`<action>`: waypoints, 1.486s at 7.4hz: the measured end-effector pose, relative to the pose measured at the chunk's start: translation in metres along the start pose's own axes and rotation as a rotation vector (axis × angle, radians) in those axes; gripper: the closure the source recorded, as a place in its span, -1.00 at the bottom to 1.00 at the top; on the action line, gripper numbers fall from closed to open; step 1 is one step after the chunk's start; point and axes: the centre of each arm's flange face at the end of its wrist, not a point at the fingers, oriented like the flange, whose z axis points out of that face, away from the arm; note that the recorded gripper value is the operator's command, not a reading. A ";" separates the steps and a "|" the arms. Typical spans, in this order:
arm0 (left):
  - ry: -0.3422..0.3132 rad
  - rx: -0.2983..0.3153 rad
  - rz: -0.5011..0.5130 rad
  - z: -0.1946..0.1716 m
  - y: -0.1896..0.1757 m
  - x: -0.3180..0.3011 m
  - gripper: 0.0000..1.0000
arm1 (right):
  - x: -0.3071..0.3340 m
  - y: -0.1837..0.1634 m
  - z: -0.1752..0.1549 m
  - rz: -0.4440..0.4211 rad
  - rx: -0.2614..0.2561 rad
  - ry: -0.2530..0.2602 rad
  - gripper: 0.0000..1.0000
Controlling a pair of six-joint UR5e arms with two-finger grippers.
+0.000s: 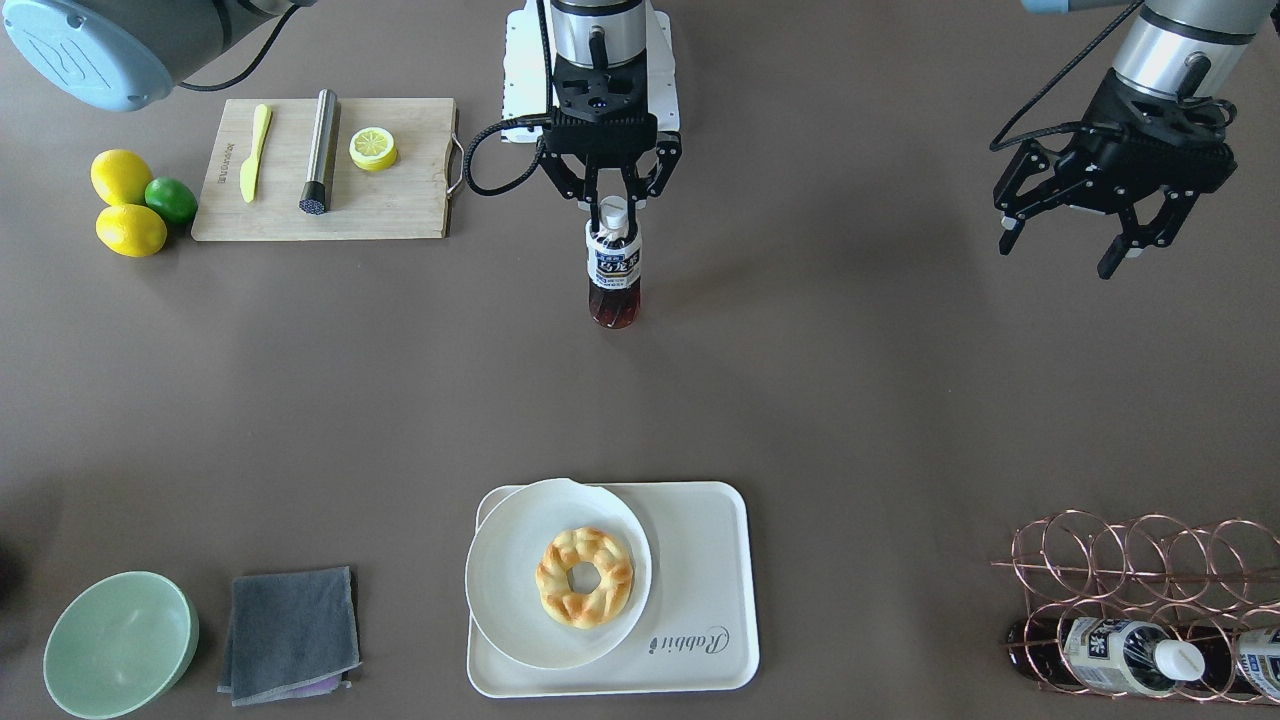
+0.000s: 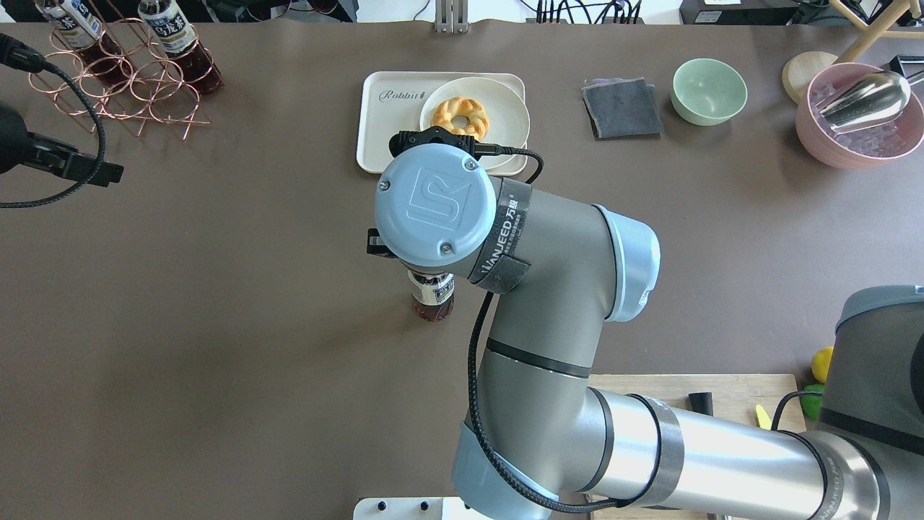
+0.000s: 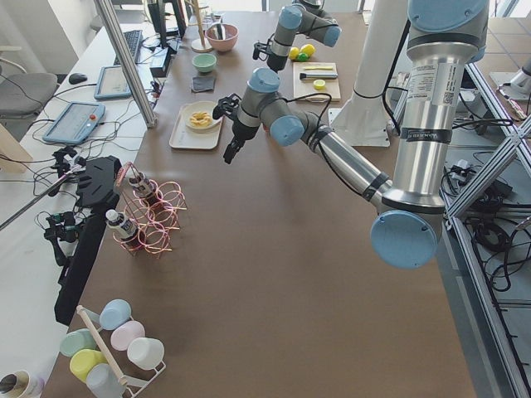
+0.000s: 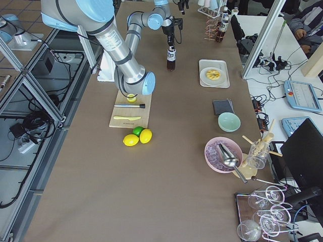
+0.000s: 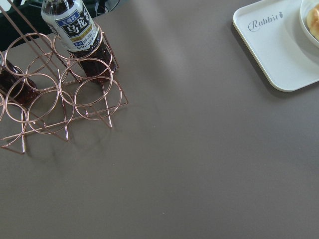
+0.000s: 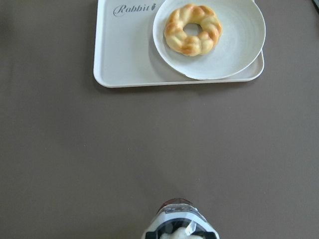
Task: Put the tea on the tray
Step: 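Lift the bottle with the right gripper and carry it over the tray, then lower the bottle onto the tray beside the plate and open the right gripper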
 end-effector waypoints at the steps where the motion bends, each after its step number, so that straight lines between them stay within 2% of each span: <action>1: -0.002 -0.002 -0.002 0.001 0.000 -0.001 -0.93 | -0.010 -0.021 -0.007 -0.001 0.014 0.013 1.00; 3: -0.012 -0.001 -0.012 0.004 0.000 -0.010 -0.93 | -0.044 -0.106 -0.010 0.041 0.023 0.041 1.00; 5: -0.013 0.001 -0.025 0.011 0.003 -0.027 -0.93 | -0.083 -0.194 0.018 0.086 0.048 0.056 1.00; 7: -0.025 -0.005 -0.016 0.018 0.003 -0.041 -0.93 | -0.095 -0.250 0.060 0.098 0.073 0.059 1.00; 9: -0.034 -0.008 -0.015 0.024 0.000 -0.045 -0.93 | -0.091 -0.283 0.096 0.102 0.085 0.060 1.00; 10: -0.036 -0.008 -0.015 0.025 -0.001 -0.045 -0.93 | -0.085 -0.289 0.106 0.104 0.070 0.063 -0.05; 11: -0.036 -0.006 -0.018 0.026 -0.003 -0.045 -0.93 | -0.082 -0.291 0.112 0.104 0.057 0.063 -0.98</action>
